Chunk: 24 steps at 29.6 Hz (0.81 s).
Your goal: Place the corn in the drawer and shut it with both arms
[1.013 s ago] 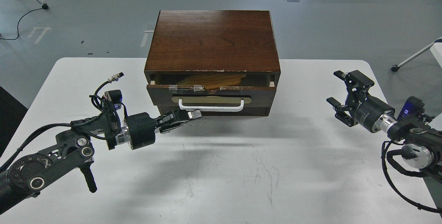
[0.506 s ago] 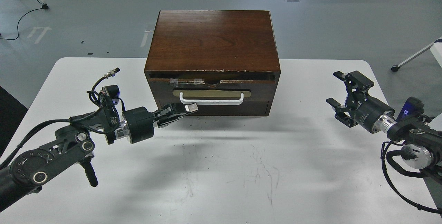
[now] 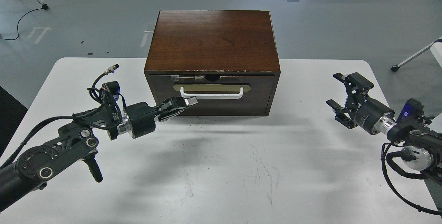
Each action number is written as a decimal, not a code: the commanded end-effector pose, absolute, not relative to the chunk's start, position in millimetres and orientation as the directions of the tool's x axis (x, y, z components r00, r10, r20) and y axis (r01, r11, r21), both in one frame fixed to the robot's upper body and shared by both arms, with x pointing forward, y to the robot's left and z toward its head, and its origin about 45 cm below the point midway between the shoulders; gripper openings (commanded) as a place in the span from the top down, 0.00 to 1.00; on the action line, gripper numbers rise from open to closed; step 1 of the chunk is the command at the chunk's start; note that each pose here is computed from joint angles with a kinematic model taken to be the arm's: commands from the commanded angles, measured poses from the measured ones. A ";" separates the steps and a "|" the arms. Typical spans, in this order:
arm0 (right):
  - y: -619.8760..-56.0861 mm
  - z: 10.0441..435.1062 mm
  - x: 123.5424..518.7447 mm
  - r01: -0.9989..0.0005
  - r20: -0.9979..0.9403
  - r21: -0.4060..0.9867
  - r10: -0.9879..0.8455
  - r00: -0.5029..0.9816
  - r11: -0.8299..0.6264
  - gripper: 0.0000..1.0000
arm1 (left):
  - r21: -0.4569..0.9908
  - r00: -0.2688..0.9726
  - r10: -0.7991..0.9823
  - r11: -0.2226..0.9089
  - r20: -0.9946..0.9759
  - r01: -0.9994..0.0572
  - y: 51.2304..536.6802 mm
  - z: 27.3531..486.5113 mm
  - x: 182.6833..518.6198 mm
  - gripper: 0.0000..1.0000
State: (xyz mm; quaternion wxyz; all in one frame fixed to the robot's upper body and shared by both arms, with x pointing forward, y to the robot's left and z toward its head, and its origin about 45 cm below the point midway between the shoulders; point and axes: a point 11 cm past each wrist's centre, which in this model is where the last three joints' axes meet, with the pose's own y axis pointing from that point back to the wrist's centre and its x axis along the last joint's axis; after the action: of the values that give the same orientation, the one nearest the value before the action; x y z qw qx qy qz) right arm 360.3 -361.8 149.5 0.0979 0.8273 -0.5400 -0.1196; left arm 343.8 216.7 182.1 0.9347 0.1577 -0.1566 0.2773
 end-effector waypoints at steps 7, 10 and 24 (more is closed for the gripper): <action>-362.3 150.4 360.9 -0.872 -0.093 0.288 -0.918 0.386 -0.396 0.01 | 0.227 0.860 0.396 0.850 0.322 -0.476 214.6 184.3 325.3 1.00; -362.3 151.4 361.7 -0.874 -0.093 0.284 -0.918 0.385 -0.395 0.01 | 0.207 0.888 0.351 0.884 0.297 -0.419 214.1 193.8 313.7 1.00; -357.4 156.7 367.8 -0.881 -0.104 0.258 -0.918 0.383 -0.396 0.00 | -0.183 0.755 0.652 0.736 -0.069 -0.652 278.8 281.2 334.7 0.00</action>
State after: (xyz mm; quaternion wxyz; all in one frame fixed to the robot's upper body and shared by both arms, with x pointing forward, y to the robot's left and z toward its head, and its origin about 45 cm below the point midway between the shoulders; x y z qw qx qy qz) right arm 363.2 -360.5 153.7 0.0906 0.8280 -0.5408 -0.1172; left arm 327.9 256.7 272.1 0.9497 -0.0592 -0.0227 0.3066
